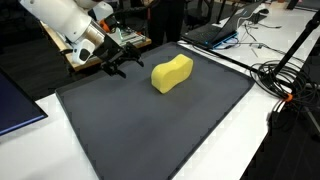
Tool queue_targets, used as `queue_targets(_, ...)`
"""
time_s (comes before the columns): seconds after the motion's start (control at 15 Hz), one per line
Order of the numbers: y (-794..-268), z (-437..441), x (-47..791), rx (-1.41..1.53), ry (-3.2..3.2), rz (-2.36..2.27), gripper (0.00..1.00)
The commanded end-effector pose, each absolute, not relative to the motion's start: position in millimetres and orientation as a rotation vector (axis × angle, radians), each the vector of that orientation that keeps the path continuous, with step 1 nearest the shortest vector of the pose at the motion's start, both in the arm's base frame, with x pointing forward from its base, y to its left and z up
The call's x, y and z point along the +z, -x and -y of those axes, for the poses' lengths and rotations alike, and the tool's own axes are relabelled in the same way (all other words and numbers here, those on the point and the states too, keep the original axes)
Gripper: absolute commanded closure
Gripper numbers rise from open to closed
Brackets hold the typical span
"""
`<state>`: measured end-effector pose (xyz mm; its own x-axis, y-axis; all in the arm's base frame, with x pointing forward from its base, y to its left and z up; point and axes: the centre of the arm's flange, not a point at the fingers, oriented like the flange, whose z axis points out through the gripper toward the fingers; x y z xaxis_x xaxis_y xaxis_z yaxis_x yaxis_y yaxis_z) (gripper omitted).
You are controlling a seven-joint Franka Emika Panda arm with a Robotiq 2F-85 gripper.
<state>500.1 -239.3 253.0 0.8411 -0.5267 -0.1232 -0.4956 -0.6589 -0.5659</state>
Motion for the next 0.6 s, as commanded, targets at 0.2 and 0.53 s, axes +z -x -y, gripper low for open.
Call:
queue_targets(0.2,-435,205,234,-0.348,2.34,-0.786,0.0)
queue_targets(0.53,-394,190,222,-0.495,2.246,-0.822,0.0)
